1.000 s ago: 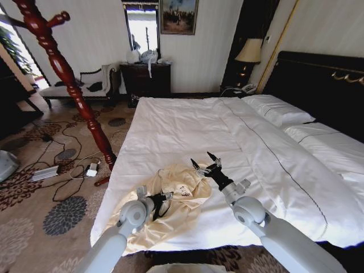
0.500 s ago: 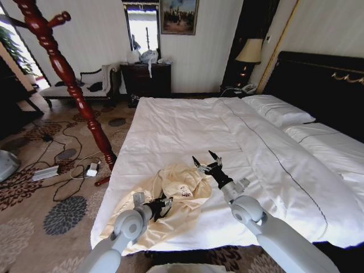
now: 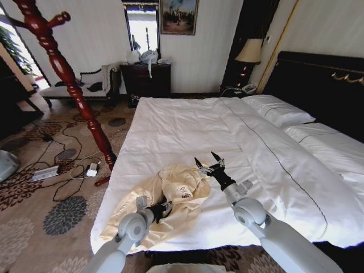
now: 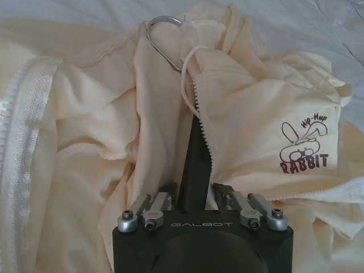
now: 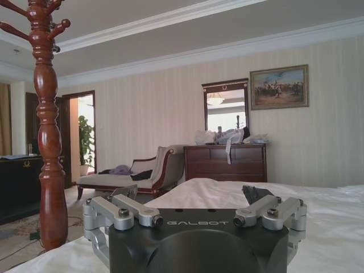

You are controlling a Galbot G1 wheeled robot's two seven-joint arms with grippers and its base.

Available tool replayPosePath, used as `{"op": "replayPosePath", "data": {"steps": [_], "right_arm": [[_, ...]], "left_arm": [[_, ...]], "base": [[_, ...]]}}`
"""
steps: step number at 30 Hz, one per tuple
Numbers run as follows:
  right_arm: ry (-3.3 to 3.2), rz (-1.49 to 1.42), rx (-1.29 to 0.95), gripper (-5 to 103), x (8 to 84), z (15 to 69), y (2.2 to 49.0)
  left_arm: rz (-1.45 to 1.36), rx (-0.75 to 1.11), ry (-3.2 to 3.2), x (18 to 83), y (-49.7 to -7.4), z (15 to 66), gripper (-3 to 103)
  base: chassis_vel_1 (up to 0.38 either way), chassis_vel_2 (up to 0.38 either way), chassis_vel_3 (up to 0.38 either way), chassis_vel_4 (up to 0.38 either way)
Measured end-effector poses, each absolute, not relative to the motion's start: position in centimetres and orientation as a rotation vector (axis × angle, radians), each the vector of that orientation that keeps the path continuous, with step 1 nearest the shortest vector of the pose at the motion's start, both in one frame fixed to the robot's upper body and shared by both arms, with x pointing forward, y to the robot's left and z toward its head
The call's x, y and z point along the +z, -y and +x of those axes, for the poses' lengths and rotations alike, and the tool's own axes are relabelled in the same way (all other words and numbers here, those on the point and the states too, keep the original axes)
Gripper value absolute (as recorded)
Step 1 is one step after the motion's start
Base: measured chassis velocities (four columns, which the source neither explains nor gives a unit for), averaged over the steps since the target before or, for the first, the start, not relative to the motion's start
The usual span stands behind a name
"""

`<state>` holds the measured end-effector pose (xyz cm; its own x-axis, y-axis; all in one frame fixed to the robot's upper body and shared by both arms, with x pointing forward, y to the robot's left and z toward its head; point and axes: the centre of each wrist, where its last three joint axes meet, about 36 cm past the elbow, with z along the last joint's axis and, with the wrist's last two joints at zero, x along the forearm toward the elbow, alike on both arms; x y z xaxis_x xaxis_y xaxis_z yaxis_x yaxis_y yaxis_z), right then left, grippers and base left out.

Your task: Pick up the clothes from the bed and hang them on the clothes hanger.

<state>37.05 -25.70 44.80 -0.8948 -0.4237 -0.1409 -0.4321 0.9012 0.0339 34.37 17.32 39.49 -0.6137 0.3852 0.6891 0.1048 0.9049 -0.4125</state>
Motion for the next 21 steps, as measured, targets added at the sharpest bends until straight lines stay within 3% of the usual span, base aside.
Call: {"op": "replayPosePath", "data": {"steps": [3, 13, 18, 21], "right_arm": [[-2.941, -0.653, 0.087, 100, 44.8, 36.8, 25.9], [-2.94, -0.627, 0.067, 100, 45.1, 36.9, 26.2], [-2.937, -0.629, 0.069, 100, 45.1, 37.0, 26.0], [-2.937, -0.633, 0.074, 100, 45.0, 37.3, 25.8]], "left_arm": [[-0.352, 0.43, 2.217, 39.3, -17.1, 34.4, 24], [-0.373, 0.374, 2.32, 40.8, -18.5, 33.9, 22], [-0.345, 0.254, 2.411, 41.1, -19.6, 33.8, 21], [-0.322, 0.059, 2.51, 41.3, -20.9, 33.5, 20]], "base": [[0.0, 0.0, 0.0, 0.0], [0.0, 0.0, 0.0, 0.0], [0.0, 0.0, 0.0, 0.0], [0.0, 0.0, 0.0, 0.0]]}}
